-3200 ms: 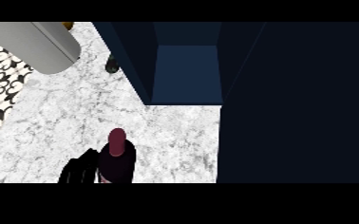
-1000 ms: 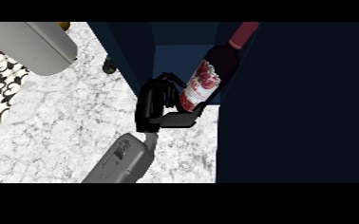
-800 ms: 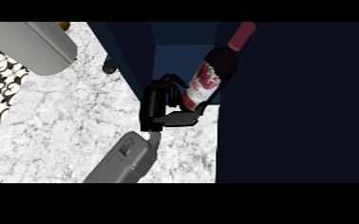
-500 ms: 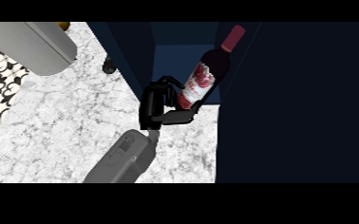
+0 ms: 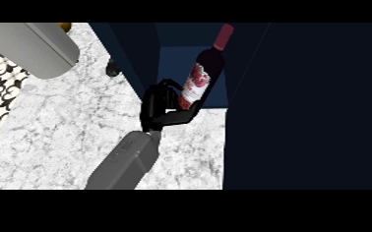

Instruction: Pick up the wine, place it into the cabinet and close the cabinet

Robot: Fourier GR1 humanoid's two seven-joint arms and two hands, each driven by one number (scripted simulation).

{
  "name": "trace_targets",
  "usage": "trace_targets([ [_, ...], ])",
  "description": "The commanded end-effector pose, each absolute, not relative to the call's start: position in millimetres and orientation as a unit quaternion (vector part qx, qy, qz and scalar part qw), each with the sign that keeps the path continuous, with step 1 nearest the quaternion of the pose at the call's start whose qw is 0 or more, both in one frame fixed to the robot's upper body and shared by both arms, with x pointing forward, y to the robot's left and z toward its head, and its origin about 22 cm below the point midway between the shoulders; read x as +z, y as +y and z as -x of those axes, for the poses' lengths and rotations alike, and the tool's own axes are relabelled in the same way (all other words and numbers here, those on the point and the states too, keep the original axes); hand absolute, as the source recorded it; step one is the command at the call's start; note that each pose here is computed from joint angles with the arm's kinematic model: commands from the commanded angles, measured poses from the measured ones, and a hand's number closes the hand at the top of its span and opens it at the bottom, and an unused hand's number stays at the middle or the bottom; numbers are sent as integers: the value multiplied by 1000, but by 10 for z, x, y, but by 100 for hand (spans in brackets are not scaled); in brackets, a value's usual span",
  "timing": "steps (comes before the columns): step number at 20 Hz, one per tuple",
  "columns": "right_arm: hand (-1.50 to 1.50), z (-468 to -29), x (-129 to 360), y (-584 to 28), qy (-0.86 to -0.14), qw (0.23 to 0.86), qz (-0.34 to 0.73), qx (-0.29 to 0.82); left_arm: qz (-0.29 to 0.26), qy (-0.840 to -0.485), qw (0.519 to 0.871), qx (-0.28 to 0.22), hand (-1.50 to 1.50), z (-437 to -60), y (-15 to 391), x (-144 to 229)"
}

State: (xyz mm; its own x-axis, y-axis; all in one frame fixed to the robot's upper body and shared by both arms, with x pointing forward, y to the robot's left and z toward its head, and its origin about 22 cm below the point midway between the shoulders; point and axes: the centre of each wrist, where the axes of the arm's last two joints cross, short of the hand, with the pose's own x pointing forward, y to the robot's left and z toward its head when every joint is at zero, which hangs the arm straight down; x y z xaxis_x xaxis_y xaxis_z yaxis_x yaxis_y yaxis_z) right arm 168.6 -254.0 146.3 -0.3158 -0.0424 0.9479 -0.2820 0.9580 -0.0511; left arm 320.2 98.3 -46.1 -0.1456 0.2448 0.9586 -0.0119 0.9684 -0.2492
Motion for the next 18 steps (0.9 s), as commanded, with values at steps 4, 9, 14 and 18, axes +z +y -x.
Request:
trace_targets([
  [4,-150,-1760,1275,-2701,-797,585,-109,103,103,-743,651,116,150,-3308,985,-580],
  [9,-150,-1774,1437,-2572,-807,572,-110,102,101,-741,654,110,150,-3568,953,-413],
  [14,-150,-1786,1324,-2654,-803,576,-115,100,106,-737,658,110,150,-3496,976,-530],
  [18,-150,-1983,1343,-2574,-805,575,-107,98,118,-734,657,125,150,-3676,919,-334],
])
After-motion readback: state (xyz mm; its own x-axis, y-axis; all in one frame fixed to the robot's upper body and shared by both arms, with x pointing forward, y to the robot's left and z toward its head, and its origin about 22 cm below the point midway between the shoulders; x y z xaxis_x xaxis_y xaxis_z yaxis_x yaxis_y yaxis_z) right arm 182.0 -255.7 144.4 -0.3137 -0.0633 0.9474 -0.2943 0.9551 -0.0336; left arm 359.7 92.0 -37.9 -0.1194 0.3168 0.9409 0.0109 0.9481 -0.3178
